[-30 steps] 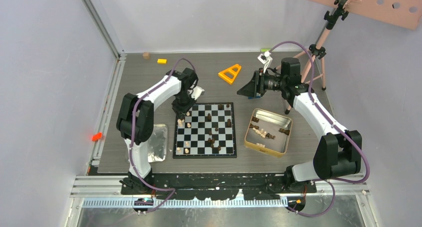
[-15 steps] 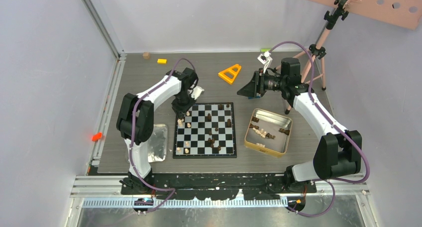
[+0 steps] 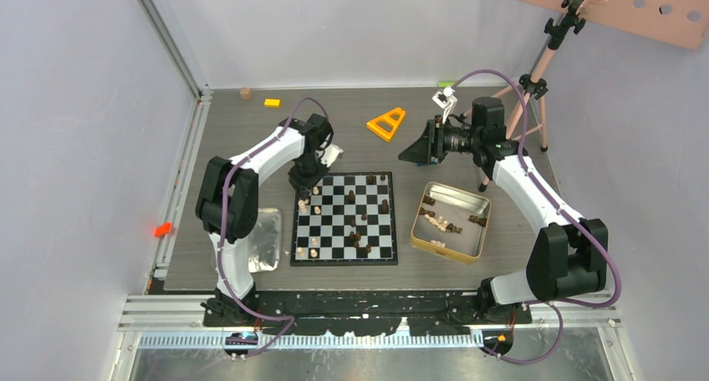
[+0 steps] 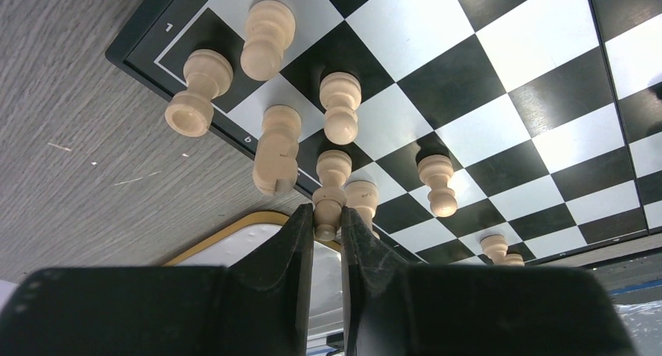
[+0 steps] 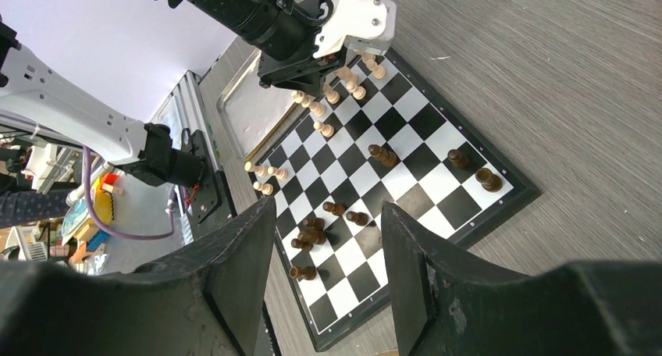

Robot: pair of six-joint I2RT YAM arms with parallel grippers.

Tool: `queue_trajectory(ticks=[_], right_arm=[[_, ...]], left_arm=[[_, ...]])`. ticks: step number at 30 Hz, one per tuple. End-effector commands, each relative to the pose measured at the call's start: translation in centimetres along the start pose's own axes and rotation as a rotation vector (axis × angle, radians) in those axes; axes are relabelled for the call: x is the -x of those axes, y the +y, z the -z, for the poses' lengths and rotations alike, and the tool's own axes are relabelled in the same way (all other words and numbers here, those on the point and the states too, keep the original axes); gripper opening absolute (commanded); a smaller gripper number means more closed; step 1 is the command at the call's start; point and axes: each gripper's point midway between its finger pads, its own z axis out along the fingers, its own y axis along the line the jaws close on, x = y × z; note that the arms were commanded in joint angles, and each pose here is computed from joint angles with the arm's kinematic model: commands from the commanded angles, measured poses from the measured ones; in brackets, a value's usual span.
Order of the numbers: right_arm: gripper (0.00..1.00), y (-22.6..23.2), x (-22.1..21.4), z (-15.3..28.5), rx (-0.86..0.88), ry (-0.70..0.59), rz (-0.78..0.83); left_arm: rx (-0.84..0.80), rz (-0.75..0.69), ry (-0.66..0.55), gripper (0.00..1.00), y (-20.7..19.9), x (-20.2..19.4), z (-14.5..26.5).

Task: Set up the chess pieces on the board
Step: Place the chess piece on the chessboard.

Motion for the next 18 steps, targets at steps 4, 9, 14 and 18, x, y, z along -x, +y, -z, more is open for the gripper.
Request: queue_trajectory(ticks=[4, 9, 14, 18], right_arm=[[0.58, 0.7, 0.9, 0.5, 0.002, -0.015, 0.052], [0.58, 0.8, 0.9, 1.1, -0.029, 0.011, 0.062], [0.59, -0.9, -1.7, 3.0, -0.183, 0.128, 0.087], [0.6, -3.4, -5.3, 6.1, -0.364, 0.301, 0.131]], left_arm=[[0.037, -0.008, -0.067, 0.29, 0.4, 0.9, 1.3], [0.049, -0.006, -0.113, 0.41, 0.5, 1.2, 2.7], [0.051, -0.008, -0.173, 0.5, 0.4, 1.4, 4.9], [0.055, -0.015, -0.236, 0.54, 0.2, 1.5, 7.1]])
